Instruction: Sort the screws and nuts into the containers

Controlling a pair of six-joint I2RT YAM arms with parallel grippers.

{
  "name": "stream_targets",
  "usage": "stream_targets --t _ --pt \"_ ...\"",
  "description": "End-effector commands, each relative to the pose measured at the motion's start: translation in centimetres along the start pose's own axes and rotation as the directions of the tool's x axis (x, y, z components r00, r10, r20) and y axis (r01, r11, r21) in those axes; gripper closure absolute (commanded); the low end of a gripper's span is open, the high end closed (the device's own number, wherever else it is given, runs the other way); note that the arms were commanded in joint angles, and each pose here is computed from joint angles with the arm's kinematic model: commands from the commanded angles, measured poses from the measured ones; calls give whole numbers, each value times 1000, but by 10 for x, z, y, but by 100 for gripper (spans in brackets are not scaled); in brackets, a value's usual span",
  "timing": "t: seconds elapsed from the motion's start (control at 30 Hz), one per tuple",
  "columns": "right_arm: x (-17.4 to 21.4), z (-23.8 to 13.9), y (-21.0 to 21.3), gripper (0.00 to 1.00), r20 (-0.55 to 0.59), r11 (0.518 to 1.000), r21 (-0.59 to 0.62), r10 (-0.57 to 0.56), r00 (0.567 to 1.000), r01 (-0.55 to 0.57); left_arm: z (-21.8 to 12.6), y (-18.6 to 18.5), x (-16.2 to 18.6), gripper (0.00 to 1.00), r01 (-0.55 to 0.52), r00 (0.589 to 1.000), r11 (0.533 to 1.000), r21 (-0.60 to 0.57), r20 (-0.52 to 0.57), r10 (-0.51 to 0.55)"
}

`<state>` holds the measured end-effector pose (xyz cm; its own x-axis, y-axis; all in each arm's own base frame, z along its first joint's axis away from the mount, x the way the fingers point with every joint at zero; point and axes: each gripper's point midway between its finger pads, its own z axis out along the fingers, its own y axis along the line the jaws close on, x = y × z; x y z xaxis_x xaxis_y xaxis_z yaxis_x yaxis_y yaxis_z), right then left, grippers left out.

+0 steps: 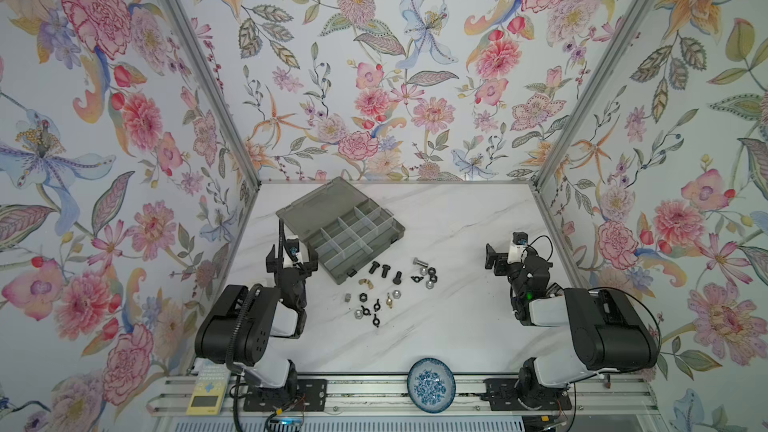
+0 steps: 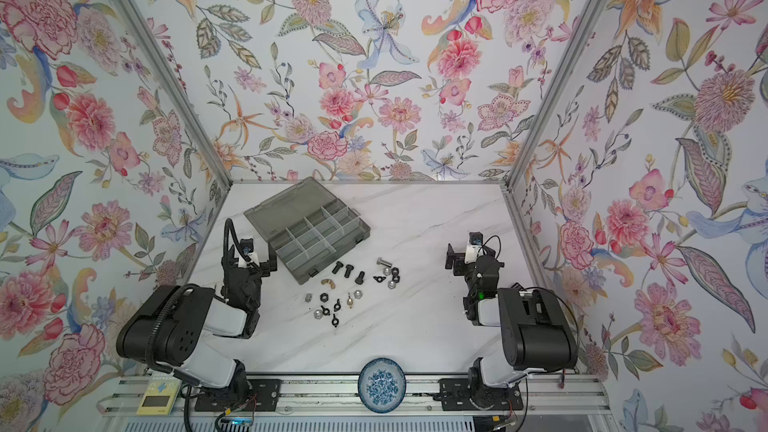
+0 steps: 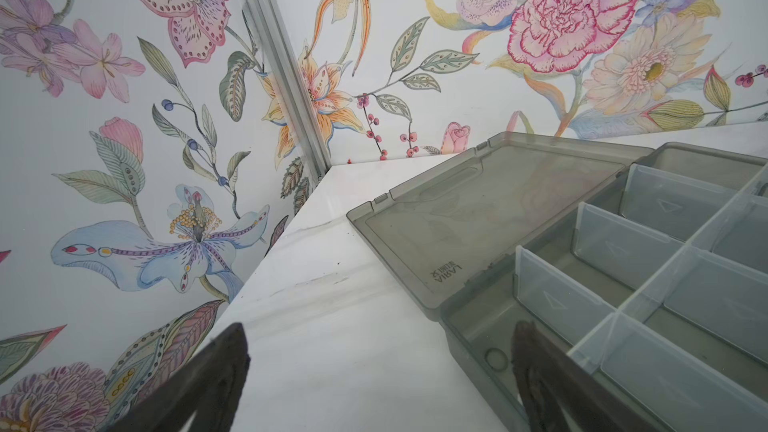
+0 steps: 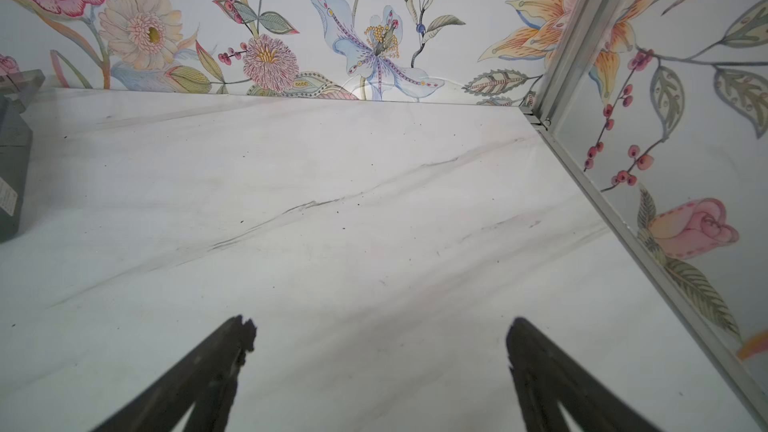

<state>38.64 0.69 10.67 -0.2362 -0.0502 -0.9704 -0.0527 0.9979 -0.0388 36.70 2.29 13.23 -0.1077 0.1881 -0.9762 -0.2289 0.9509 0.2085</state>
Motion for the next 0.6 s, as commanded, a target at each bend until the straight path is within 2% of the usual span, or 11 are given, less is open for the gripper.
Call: stream_targets --t 0.0,0.57 --pt "0 0 1 1 5 1000 -4 10 1000 -10 3 7 -6 1 24 1000 999 -31 14 -23" --pt "1 0 1 1 2 1000 -3 11 1000 -11 3 7 -7 1 24 1000 999 -30 16 -23"
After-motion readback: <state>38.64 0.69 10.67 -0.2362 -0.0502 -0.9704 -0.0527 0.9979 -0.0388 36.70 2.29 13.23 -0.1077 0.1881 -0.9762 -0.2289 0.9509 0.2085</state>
